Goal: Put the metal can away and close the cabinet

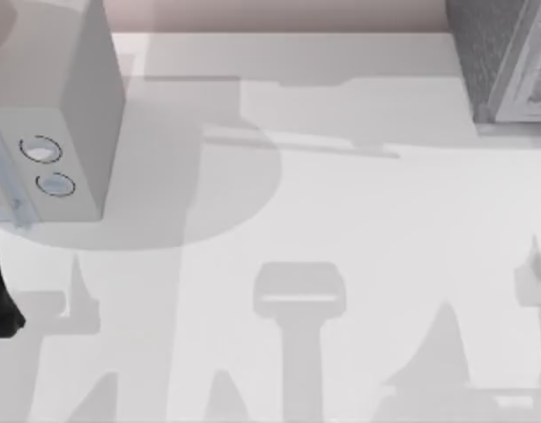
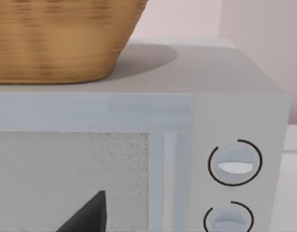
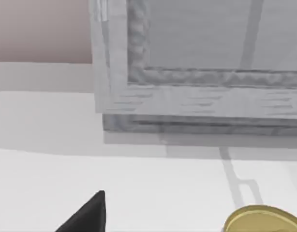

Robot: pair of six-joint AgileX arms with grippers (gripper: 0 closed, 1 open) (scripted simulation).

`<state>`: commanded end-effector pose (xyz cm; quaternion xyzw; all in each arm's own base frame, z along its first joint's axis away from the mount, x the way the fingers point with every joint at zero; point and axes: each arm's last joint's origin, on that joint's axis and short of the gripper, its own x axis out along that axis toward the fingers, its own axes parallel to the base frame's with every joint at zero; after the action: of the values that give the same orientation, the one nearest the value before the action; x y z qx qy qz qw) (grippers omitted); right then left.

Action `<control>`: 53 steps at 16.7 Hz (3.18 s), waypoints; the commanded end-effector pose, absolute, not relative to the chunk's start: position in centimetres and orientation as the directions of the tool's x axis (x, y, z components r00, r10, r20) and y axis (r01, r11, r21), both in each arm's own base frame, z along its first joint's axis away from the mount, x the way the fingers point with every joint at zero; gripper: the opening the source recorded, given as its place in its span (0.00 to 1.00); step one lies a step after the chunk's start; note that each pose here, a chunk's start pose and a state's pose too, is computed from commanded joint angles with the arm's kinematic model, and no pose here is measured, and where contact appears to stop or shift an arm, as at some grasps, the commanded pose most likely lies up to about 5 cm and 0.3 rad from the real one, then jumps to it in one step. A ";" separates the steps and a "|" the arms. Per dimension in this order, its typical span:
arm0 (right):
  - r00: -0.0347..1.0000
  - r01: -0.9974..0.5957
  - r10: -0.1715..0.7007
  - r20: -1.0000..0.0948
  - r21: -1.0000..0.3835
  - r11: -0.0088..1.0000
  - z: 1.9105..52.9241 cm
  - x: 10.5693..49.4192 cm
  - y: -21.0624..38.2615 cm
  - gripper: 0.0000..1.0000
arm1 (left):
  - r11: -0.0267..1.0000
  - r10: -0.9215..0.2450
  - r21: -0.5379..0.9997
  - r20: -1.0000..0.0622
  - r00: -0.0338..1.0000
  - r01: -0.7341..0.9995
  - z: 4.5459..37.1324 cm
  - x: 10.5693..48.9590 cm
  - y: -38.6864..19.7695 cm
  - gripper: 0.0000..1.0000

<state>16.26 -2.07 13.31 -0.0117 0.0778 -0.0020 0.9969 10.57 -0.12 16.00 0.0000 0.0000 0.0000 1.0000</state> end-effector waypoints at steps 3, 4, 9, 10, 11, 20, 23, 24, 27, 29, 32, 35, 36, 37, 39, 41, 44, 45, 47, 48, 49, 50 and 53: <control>0.972 0.007 -0.008 -0.235 -0.005 1.000 11.3 16.6 -2.6 1.00 | 1.000 0.000 0.000 0.000 1.000 0.000 16.0 10.6 -0.1 1.00; 0.968 0.009 -0.009 -0.251 -0.001 1.000 10.8 16.8 -2.7 1.00 | 1.000 0.000 0.000 0.000 1.000 0.000 16.0 10.6 -0.1 1.00; 0.964 0.015 -0.015 -0.264 -0.004 1.000 9.2 17.6 -3.6 1.00 | 1.000 0.000 0.000 0.000 1.000 0.000 16.0 10.6 -0.1 1.00; 0.965 0.015 -0.016 -0.262 -0.006 1.000 9.0 17.7 -3.8 1.00 | 1.000 0.000 0.000 0.000 1.000 0.000 16.0 10.6 -0.1 1.00; 0.965 0.016 -0.017 -0.261 -0.008 1.000 8.7 17.8 -3.9 1.00 | 1.000 0.000 0.000 0.000 1.000 0.000 16.0 10.6 -0.1 1.00; 0.958 0.012 -0.011 -0.286 -0.001 1.000 6.5 17.9 -4.6 1.00 | 1.000 0.000 0.000 0.000 1.000 0.000 16.0 10.6 -0.1 1.00; 0.957 0.011 -0.010 -0.290 0.001 1.000 6.4 17.8 -4.6 1.00 | 1.000 0.000 0.000 0.000 1.000 0.000 16.0 10.6 -0.1 1.00; 0.957 0.011 -0.010 -0.290 0.001 1.000 6.4 17.8 -4.6 1.00 | 1.000 0.000 0.000 0.000 1.000 0.000 16.0 10.6 -0.1 1.00; 0.957 0.009 -0.008 -0.290 0.001 1.000 6.4 17.9 -4.6 1.00 | 1.000 0.000 0.000 0.000 1.000 0.000 16.0 10.6 -0.1 1.00; 0.956 0.011 -0.010 -0.294 0.002 1.000 6.0 18.8 -4.6 1.00 | 1.000 0.000 0.000 0.000 1.000 0.000 16.0 10.6 -0.1 1.00; 0.958 0.011 -0.010 -0.285 0.000 1.000 5.3 21.7 -4.8 1.00 | 1.000 0.000 0.000 0.000 1.000 0.000 16.0 10.6 -0.1 1.00; 0.957 0.011 -0.010 -0.289 0.001 1.000 4.7 23.5 -4.7 1.00 | 1.000 0.000 0.000 0.000 1.000 0.000 16.0 10.6 -0.1 1.00; 0.957 0.011 -0.010 -0.290 0.001 1.000 4.6 23.6 -4.7 1.00 | 1.000 0.000 0.000 0.000 1.000 0.000 16.0 10.6 -0.1 1.00; 0.957 0.011 -0.010 -0.290 0.001 1.000 4.6 23.6 -4.7 1.00 | 1.000 0.000 0.000 0.000 1.000 0.000 16.0 10.6 -0.1 1.00; 0.957 0.011 -0.010 -0.290 0.001 1.000 4.6 23.6 -4.7 1.00 | 1.000 0.000 0.000 0.000 1.000 0.000 16.0 10.6 -0.1 1.00; 0.957 0.011 -0.010 -0.290 0.001 1.000 4.6 23.6 -4.7 0.85 | 1.000 0.000 0.000 0.000 1.000 0.000 16.0 10.6 -0.1 1.00; 0.957 0.011 -0.010 -0.290 0.001 1.000 4.6 23.6 -4.7 0.62 | 1.000 0.000 0.000 0.000 1.000 0.000 16.0 10.6 -0.1 1.00; 0.957 0.011 -0.010 -0.290 0.001 1.000 4.6 23.6 -4.7 0.55 | 1.000 0.000 0.000 0.000 1.000 0.000 16.0 10.6 -0.1 1.00; 0.957 0.011 -0.010 -0.290 0.001 1.000 4.6 23.6 -4.7 0.40 | 1.000 0.000 0.000 0.000 1.000 0.000 16.0 10.6 -0.1 1.00; 0.957 0.011 -0.010 -0.290 0.001 1.000 4.6 23.6 -4.7 0.32 | 1.000 0.000 0.000 0.000 1.000 0.000 16.0 10.6 -0.1 1.00; 0.957 0.011 -0.010 -0.290 0.001 1.000 4.6 23.6 -4.7 0.25 | 1.000 0.000 0.000 0.000 1.000 0.000 16.0 10.6 -0.1 1.00; 0.957 0.011 -0.010 -0.290 0.001 1.000 4.6 23.6 -4.7 0.17 | 1.000 0.000 0.000 0.000 1.000 0.000 16.0 10.6 -0.1 1.00; 0.957 0.011 -0.010 -0.290 0.001 1.000 4.6 23.6 -4.7 0.00 | 1.000 0.000 0.000 0.000 1.000 0.000 16.0 10.6 -0.1 1.00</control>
<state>23.56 -4.66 4.63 0.0012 0.1467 -0.0052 0.9892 10.57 -0.12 16.00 0.0000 0.0000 0.0000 1.0000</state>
